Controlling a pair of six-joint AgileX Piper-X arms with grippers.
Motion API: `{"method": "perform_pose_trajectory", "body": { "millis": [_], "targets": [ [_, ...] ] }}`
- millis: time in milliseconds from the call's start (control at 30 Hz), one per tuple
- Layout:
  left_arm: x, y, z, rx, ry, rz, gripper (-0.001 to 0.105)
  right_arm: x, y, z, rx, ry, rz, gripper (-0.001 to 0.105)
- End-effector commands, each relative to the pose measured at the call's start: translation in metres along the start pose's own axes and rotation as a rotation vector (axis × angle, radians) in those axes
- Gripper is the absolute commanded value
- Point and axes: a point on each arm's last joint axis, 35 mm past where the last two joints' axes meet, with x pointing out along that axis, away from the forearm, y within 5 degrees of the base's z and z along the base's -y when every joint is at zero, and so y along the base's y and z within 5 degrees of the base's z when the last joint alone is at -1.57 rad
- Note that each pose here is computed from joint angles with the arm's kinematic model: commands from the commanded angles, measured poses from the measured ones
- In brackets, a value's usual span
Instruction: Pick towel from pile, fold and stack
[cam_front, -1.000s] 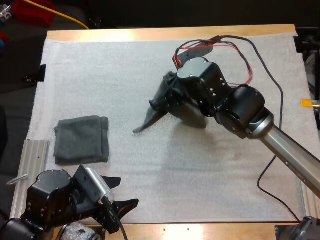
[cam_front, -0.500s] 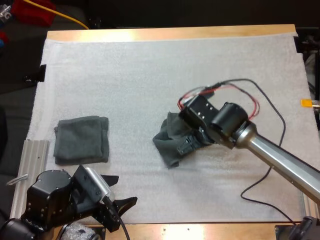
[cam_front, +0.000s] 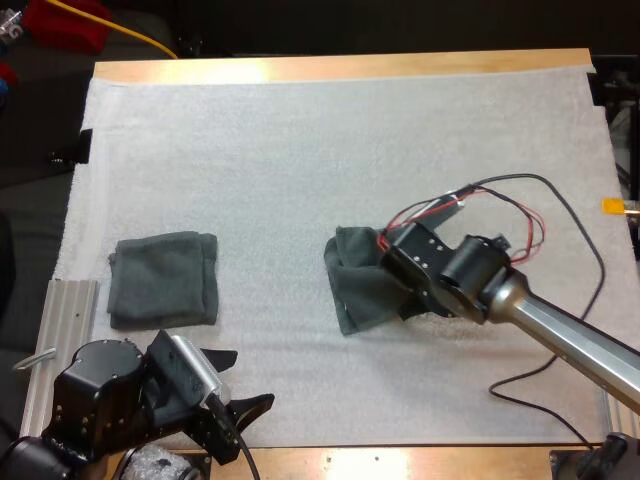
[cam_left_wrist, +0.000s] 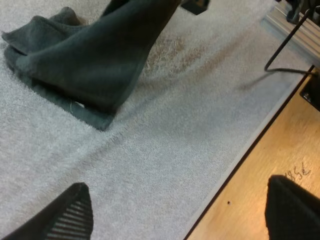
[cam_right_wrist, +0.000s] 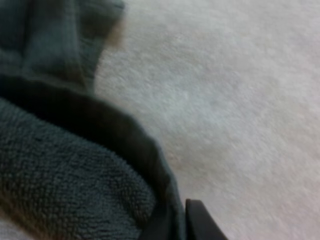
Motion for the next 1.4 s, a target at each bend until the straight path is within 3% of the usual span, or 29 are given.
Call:
{"method": "perform_pose_trajectory", "body": {
  "millis": [0, 333, 533, 767, 1033, 1367],
  "targets": [
    [0.000, 0.000, 0.001, 0.022, -0.006, 0.008, 0.069, 0.001, -0.001, -0.007, -0.019, 0.027, -0.023, 0.001],
    [0.000, 0.000, 0.003, 0.047, -0.016, 0.007, 0.069, 0.028, 0.019, -0.052, -0.045, 0.158, -0.022, 0.001],
    [0.012, 0.006, 0.011, 0.014, 0.040, 0.005, 0.069, 0.032, 0.024, -0.071, -0.025, 0.181, -0.022, 0.001],
    [0.039, 0.016, 0.027, -0.056, 0.147, -0.100, 0.069, 0.035, 0.027, -0.082, -0.018, 0.208, -0.015, 0.001],
    [0.071, 0.032, 0.044, -0.133, 0.170, -0.132, 0.069, 0.034, 0.027, -0.083, -0.013, 0.206, -0.008, 0.001],
    [0.108, 0.052, 0.024, -0.280, 0.149, -0.136, 0.069, 0.035, 0.028, -0.080, 0.000, 0.189, 0.024, 0.001]
  ]
}}
